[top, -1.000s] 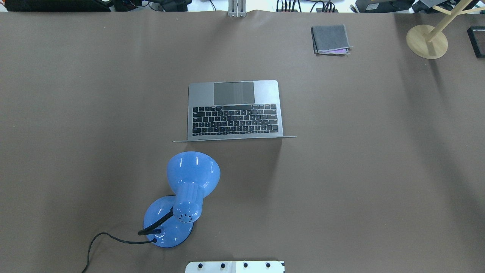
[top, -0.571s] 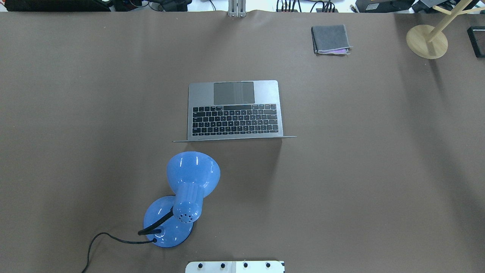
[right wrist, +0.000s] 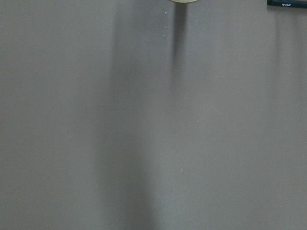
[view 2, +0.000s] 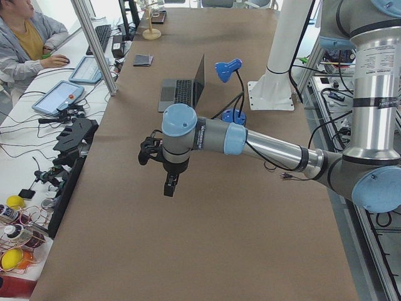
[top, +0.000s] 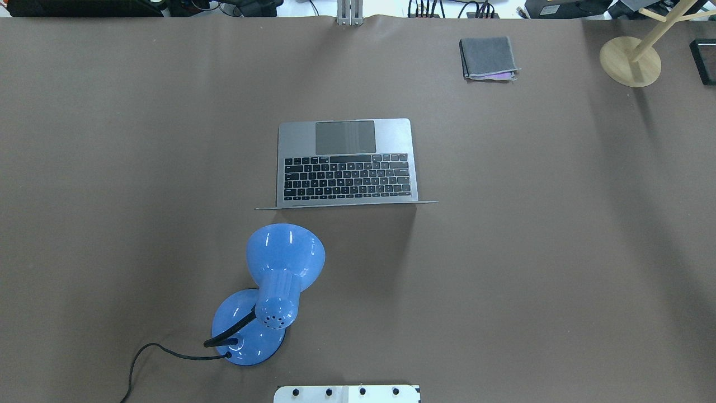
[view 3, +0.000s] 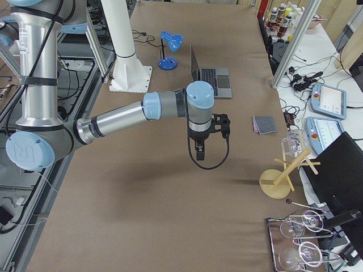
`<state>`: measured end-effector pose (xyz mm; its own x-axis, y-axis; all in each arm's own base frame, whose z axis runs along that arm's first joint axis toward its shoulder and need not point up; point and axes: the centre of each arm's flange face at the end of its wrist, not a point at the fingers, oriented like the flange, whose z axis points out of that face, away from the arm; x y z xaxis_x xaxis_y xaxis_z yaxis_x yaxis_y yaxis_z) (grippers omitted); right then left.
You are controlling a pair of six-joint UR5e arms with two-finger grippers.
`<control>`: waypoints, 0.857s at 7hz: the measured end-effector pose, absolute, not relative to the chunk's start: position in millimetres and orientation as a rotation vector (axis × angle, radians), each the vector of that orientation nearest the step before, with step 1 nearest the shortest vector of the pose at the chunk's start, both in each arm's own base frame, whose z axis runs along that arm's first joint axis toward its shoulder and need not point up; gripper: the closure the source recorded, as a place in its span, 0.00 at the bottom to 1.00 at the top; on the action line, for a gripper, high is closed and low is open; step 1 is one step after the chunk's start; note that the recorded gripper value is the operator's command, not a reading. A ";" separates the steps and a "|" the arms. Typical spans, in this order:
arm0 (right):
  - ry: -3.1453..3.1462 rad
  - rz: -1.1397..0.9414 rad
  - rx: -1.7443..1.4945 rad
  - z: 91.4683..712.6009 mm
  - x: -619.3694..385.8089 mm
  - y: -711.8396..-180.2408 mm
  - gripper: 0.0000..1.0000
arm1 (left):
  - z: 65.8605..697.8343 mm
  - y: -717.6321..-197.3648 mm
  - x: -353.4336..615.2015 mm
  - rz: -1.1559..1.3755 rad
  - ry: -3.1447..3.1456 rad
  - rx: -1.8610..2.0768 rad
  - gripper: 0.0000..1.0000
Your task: Close laptop
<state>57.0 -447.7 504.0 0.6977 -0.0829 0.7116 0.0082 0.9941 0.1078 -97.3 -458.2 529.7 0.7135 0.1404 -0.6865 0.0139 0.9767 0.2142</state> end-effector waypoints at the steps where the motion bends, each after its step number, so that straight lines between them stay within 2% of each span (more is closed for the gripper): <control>1: -0.800 -0.047 0.102 501.8 56.8 -447.6 0.00 | 526.4 -458.3 -97.0 0.058 0.776 0.211 0.02; 2: -0.806 -0.035 0.105 493.3 52.8 -447.6 0.00 | 516.8 -458.3 -95.0 0.032 0.785 0.214 0.03; 3: -0.816 -0.011 0.100 475.2 39.5 -446.7 0.06 | 498.7 -458.7 -83.9 -0.012 0.806 0.205 0.16; 4: -0.827 0.006 0.090 450.6 16.0 -443.7 0.28 | 474.4 -458.5 -59.2 -0.046 0.828 0.185 0.46; 5: -0.841 0.006 0.087 428.0 -8.4 -439.9 0.76 | 450.8 -456.1 -30.4 -0.063 0.846 0.162 0.99; 6: -0.862 0.011 0.091 404.8 -35.1 -436.1 1.00 | 423.3 -449.2 4.3 -0.071 0.867 0.136 1.00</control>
